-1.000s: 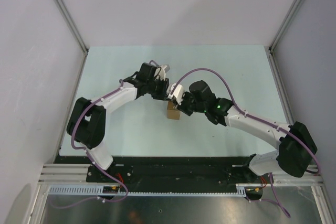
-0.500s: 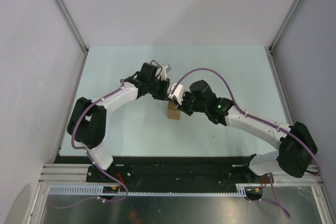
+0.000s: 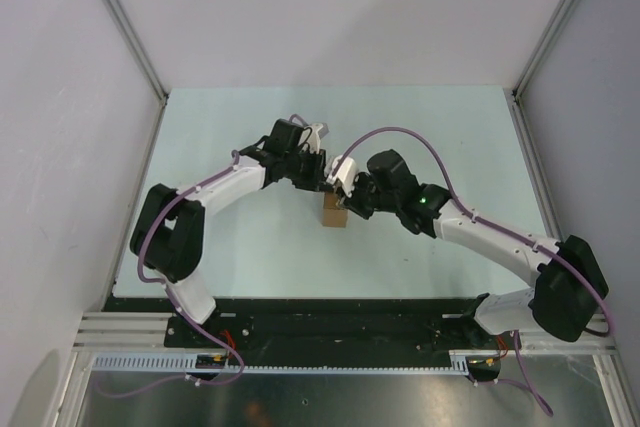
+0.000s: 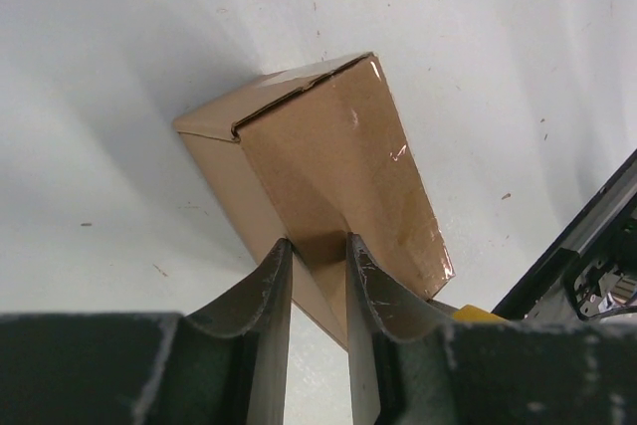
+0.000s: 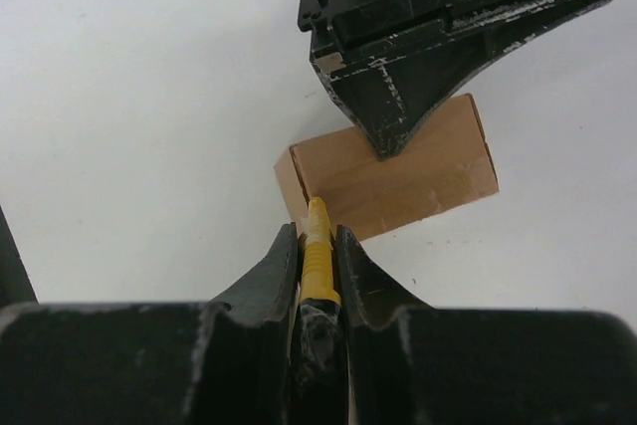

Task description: Unpack the express box

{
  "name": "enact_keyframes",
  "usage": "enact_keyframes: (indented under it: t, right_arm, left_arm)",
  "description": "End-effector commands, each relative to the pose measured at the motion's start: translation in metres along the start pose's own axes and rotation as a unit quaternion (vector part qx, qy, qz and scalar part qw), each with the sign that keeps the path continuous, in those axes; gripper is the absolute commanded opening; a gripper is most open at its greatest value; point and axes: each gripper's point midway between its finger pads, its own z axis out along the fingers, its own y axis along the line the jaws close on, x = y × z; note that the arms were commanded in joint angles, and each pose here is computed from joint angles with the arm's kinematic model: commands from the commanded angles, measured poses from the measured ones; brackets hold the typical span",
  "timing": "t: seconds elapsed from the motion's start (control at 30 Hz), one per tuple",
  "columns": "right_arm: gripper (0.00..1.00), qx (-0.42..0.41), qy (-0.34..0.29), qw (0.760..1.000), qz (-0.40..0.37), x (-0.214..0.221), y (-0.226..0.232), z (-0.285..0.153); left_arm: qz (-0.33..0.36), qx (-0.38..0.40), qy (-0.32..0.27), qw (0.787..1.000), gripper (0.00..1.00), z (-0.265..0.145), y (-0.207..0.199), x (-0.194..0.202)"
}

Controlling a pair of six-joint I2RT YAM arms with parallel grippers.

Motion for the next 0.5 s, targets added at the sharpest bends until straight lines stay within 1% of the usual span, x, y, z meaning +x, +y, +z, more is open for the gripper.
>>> enact_keyframes:
  t: [0.0, 0.27, 0.37, 0.47]
  right_arm:
    - [0.0, 0.04, 0.069, 0.997, 0.013, 0.027, -0.02, -0.032]
    - [0.0, -0.001, -0.024, 0.999, 0.046, -0.023, -0.009, -0.035]
    - [0.0, -0.006, -0.044, 0.998, 0.051, -0.034, -0.008, -0.039]
    - [0.0, -0.001, -0.052, 0.997, 0.057, -0.038, -0.01, -0.042]
  left_arm:
    - [0.007, -0.142, 0.148, 0.979, 0.17, 0.006, 0.079, 0.089]
    - [0.006, -0.129, 0.141, 0.981, 0.17, 0.005, 0.071, 0.084]
    - [0.004, -0.124, 0.136, 0.983, 0.18, 0.004, 0.068, 0.08]
    - [0.002, -0.116, 0.134, 0.984, 0.18, 0.003, 0.064, 0.079]
